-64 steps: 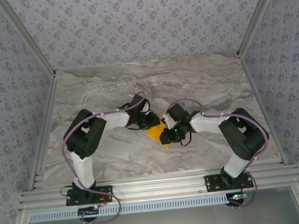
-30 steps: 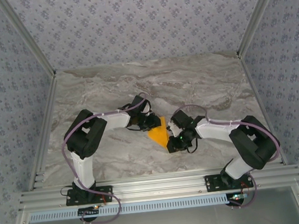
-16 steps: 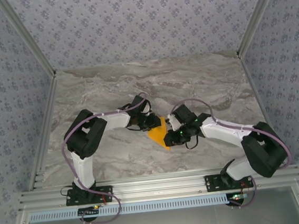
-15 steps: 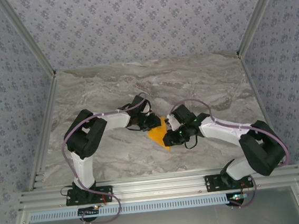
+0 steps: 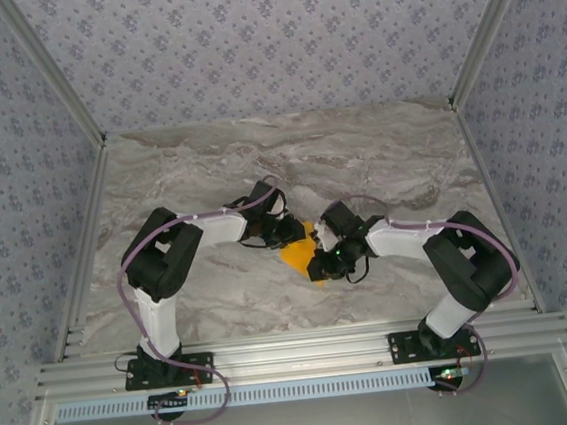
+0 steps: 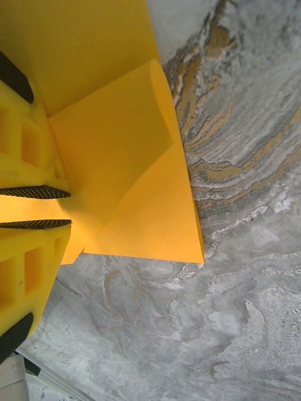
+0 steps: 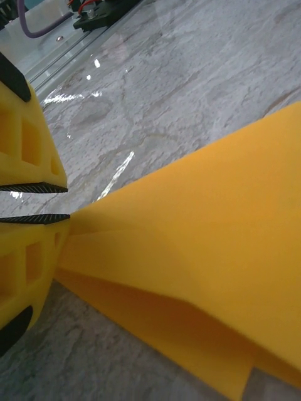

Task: Fold a paper plane with a square sheet of paper (fold left side to right side)
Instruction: Fourth fold the wing at the center of the table.

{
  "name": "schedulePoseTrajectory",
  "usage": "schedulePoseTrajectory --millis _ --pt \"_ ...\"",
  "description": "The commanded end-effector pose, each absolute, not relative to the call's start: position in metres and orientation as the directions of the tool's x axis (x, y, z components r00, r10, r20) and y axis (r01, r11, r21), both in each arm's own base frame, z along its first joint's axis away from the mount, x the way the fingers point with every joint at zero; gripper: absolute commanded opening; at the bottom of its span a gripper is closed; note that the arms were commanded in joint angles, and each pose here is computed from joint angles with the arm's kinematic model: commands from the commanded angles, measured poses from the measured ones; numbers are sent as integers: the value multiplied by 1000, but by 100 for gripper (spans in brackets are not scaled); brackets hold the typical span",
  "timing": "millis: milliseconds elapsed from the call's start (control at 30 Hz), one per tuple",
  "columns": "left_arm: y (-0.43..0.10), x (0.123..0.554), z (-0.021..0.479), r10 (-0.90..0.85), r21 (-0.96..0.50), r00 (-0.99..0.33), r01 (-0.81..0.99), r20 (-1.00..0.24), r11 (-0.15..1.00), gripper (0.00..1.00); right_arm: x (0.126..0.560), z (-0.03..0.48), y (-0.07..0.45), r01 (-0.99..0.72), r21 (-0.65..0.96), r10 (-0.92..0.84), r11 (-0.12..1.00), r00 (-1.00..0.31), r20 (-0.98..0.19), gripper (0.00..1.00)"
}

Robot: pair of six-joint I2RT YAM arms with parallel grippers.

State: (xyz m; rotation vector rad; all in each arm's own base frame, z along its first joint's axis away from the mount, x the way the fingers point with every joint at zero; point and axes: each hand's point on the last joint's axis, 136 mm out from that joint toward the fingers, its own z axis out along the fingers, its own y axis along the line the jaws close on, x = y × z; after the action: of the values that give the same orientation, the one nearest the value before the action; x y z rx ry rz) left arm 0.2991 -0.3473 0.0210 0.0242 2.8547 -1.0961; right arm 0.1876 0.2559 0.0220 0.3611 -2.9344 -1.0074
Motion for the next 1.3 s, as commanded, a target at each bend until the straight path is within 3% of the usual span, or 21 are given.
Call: schedulePoseTrajectory --millis 0,333,567,900,1267 --pt "-313 279 -27 -45 -526 -999 -44 10 849 20 171 4 237 -171 564 -222 808 -975 23 20" --pt "-312 279 -28 -44 -520 -999 -42 10 853 20 150 -1 221 -153 544 -227 825 -971 72 19" --pt "-312 280 -28 -46 -519 -999 -44 10 853 20 138 22 234 -169 659 -258 733 -965 40 19" --pt "-314 280 -26 -45 -529 -999 -43 8 848 20 208 74 251 -207 746 -123 633 -978 -168 20" --pt "-316 282 -22 -44 -538 -999 -38 3 842 20 225 22 258 -156 670 -138 725 -987 -81 17"
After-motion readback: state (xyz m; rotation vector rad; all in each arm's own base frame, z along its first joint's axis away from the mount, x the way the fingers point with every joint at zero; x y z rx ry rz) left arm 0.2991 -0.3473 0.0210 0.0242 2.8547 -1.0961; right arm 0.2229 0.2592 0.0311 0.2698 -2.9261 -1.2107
